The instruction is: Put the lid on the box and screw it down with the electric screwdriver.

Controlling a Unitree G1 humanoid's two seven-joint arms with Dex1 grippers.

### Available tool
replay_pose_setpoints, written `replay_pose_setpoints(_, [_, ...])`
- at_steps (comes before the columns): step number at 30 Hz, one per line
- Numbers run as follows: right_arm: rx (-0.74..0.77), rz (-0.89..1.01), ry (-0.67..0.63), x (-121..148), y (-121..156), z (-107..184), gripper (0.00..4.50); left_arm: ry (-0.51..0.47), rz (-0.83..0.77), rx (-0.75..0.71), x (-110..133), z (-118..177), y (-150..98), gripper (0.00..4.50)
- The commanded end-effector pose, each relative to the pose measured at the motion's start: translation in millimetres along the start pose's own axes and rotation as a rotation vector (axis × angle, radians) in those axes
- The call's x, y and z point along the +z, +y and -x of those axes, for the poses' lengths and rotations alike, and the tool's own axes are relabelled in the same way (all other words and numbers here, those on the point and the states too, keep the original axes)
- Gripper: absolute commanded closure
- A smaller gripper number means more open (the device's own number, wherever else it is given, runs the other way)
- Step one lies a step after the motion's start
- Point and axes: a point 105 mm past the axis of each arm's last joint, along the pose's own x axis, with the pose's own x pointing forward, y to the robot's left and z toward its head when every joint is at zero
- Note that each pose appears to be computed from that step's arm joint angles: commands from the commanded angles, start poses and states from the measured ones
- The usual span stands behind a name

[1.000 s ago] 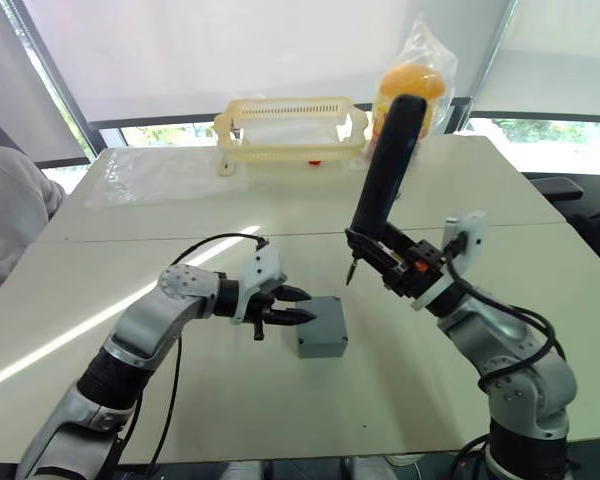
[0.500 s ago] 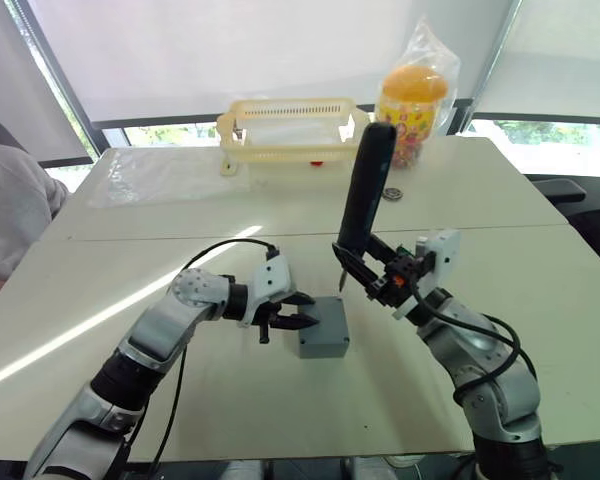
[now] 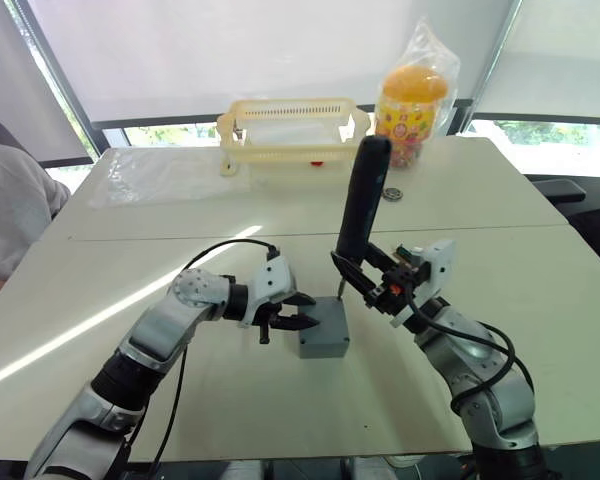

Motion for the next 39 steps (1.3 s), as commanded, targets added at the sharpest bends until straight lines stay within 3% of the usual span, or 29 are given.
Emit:
replay_pose_setpoints(1, [0.014,0.047,-0.057,12,3,0,2.75,0.049,0.012,-0.018,-9,-4,-4,2.75])
replay_pose_setpoints(8, [-0.004,0.047,-0.056,8,-1,1,2.75,0.049,0.013,-0.013,-8,-4,-4,2.75])
replay_pose_setpoints(18, [-0.03,0.022,-0.14,34,-2,-1,2.75,0.053,0.018,-0.008,-10,-3,-3,2.75])
replay_pose_setpoints(39, [-0.013,0.005,-0.108,26,4,1,2.75,0.067,0.017,-0.016,-14,-5,-4,2.75])
